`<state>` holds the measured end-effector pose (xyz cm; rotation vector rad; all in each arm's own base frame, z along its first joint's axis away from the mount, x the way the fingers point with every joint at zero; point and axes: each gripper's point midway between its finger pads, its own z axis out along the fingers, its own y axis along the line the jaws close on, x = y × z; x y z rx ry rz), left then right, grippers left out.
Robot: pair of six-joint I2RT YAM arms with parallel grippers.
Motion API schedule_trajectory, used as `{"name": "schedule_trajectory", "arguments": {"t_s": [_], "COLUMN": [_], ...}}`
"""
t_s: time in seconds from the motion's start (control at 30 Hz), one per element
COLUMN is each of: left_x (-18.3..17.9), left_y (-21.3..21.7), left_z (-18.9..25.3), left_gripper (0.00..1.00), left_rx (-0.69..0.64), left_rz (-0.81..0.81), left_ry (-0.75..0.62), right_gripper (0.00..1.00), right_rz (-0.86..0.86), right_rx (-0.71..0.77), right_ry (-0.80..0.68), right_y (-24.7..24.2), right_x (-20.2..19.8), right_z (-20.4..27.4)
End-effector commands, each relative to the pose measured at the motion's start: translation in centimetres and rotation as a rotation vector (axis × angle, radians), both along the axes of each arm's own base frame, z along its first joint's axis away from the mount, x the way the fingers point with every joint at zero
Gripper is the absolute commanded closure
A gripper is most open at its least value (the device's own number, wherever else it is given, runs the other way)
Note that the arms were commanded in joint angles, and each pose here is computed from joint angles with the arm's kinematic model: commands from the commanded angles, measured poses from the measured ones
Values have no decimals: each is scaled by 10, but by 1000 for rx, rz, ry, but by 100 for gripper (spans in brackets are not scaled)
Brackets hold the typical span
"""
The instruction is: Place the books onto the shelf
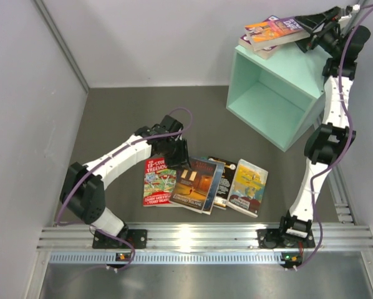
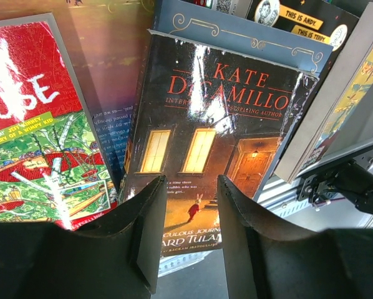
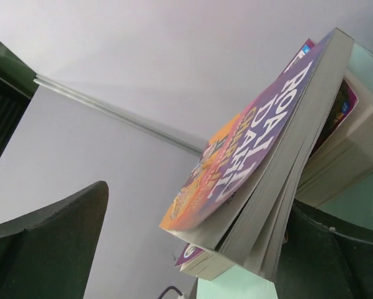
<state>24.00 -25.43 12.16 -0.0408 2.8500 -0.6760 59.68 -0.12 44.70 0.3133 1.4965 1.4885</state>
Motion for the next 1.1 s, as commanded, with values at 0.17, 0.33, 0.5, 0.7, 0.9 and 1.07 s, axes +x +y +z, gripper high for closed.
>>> {"name": "schedule_trajectory", "arguments": {"t_s": [0.17, 0.33, 0.5, 0.7, 0.9, 1.07], "left_x": [16, 18, 23, 27, 26, 21], "left_y": [-11, -16, -23, -35, -43, -41], "left_z": [13, 11, 9, 6, 2, 2], "left_gripper": [57, 57, 57, 58, 59, 59], "left_rx": [-43, -59, -68, -81, -90, -82], "left_rz": [28, 31, 29, 10, 0, 8], "left_ry": [-37, -31, -25, -18, -4, -4], "right_gripper": [0, 0, 0, 0, 55, 99], "right_rz": [-115, -257, -326, -356, -279, -355], "right_rx": [-11, -112, -227, -314, -329, -346], "right_ry": [64, 88, 117, 190, 164, 63], "right_y": [-31, -66, -79, -73, -35, -24], "right_x": [10, -1, -13, -27, -28, -35], "right_z": [-24, -22, -26, -46, -39, 2]}}
